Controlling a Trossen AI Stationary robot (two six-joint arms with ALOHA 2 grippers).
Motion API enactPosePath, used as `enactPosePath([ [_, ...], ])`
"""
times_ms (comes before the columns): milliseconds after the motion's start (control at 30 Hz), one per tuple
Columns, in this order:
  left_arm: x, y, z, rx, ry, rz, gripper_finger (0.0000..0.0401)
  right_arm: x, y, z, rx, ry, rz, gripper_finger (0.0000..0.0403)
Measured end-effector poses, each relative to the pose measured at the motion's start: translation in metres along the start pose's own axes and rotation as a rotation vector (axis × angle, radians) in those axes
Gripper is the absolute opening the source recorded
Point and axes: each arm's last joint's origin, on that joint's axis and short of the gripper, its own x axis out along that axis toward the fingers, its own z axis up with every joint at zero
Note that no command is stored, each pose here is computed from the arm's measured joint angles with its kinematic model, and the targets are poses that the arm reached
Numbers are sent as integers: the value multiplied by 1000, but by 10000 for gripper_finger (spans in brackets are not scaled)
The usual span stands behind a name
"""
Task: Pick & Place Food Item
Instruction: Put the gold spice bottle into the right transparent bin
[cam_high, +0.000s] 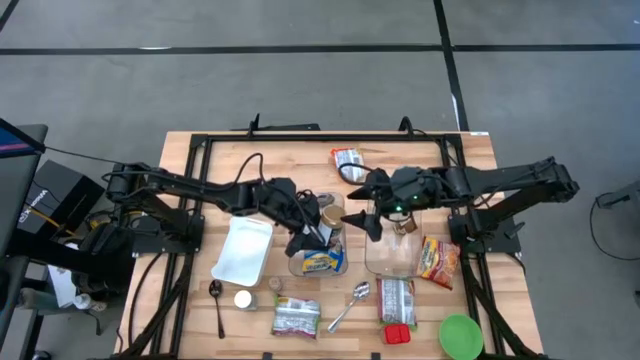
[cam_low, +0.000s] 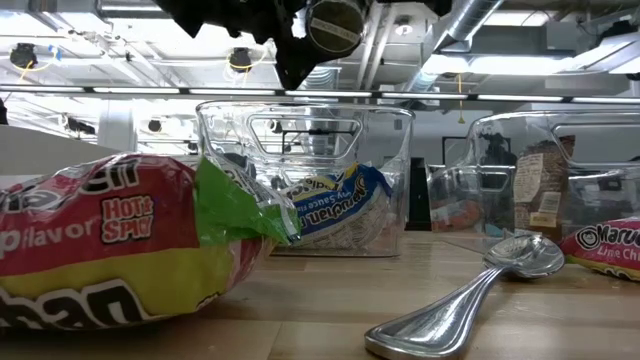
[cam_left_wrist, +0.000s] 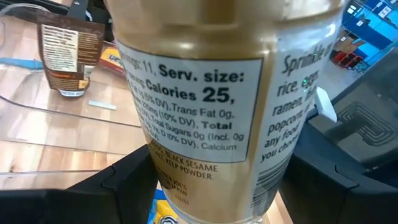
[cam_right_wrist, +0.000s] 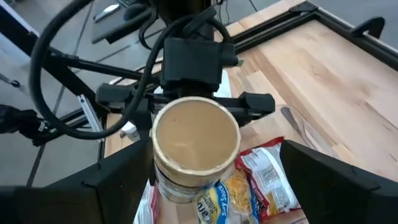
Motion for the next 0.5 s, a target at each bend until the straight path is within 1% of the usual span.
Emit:
enactPosePath([
  [133, 0, 0, 0, -1, 1, -1, 278, 6, 1, -1, 0, 5, 9, 344],
  [233, 0, 0, 0, -1, 0, 0, 279, 11, 5, 2, 6, -13, 57, 344],
  [367, 0, -1, 1, 4, -14, -4, 277, 21, 4, -4, -1, 33, 42, 344],
  [500, 0, -1, 2, 5, -17, -5, 279, 24, 5, -5, 2, 40, 67, 344],
])
